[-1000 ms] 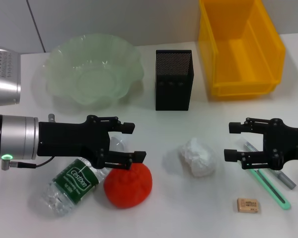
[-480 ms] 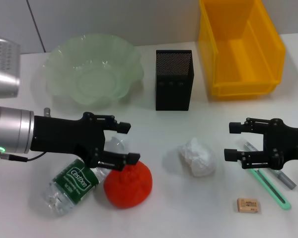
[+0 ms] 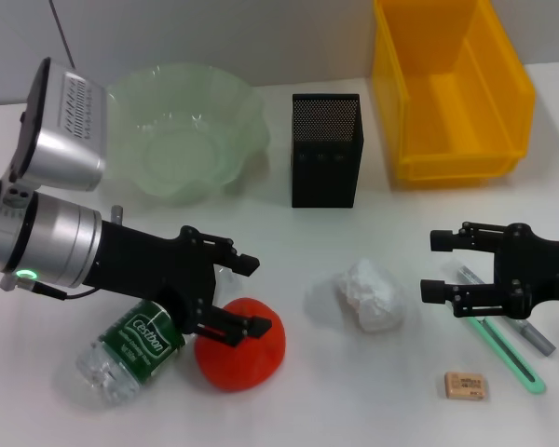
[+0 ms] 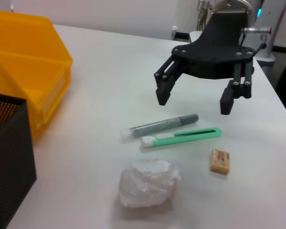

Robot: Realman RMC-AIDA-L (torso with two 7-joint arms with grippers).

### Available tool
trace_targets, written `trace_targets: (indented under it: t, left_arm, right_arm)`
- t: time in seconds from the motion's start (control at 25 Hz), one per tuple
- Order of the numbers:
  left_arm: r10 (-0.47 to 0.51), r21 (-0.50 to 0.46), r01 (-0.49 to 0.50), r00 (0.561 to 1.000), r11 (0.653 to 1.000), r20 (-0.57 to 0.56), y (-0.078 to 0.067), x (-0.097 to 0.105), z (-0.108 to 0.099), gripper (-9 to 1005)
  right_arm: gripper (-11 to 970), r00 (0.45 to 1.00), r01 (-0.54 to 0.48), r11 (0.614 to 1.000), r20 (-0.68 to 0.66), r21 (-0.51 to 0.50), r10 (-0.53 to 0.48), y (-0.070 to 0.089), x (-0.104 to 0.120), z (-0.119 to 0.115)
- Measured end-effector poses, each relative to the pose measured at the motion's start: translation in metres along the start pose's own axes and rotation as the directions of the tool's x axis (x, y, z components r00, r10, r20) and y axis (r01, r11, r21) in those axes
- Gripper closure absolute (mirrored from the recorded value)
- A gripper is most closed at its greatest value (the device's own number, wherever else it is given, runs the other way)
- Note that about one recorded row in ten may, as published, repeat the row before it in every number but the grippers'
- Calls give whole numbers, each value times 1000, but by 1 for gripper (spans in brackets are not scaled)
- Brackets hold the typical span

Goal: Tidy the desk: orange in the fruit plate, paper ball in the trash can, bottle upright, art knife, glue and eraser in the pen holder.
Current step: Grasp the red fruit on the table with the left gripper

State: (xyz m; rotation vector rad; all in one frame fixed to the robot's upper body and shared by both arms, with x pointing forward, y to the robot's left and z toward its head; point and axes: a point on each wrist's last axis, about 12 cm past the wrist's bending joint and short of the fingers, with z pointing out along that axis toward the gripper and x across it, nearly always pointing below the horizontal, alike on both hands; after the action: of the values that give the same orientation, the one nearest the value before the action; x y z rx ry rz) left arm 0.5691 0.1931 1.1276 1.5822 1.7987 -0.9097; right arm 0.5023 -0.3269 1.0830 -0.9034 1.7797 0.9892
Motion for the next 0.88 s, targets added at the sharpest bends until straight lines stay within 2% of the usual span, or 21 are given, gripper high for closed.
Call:
trace_targets:
  t: [0.44,0.68,0.88]
  left_arm:
    - [26,26,-24,996,999,-90,-2,3,10,199]
    - [42,14,-40,990,999,-135,-1,7,13,265]
    - [51,15,-50,987,999,-151,-1,7,16,453]
  right_arm:
    - [144,1000,-8,1000,-2,3,8,-1,-1,0]
    - [144,1000,-6,1000,-2,3,6,-2,-2,0]
    - [143,1000,-14,1000,-1,2,14,-2,-3,0]
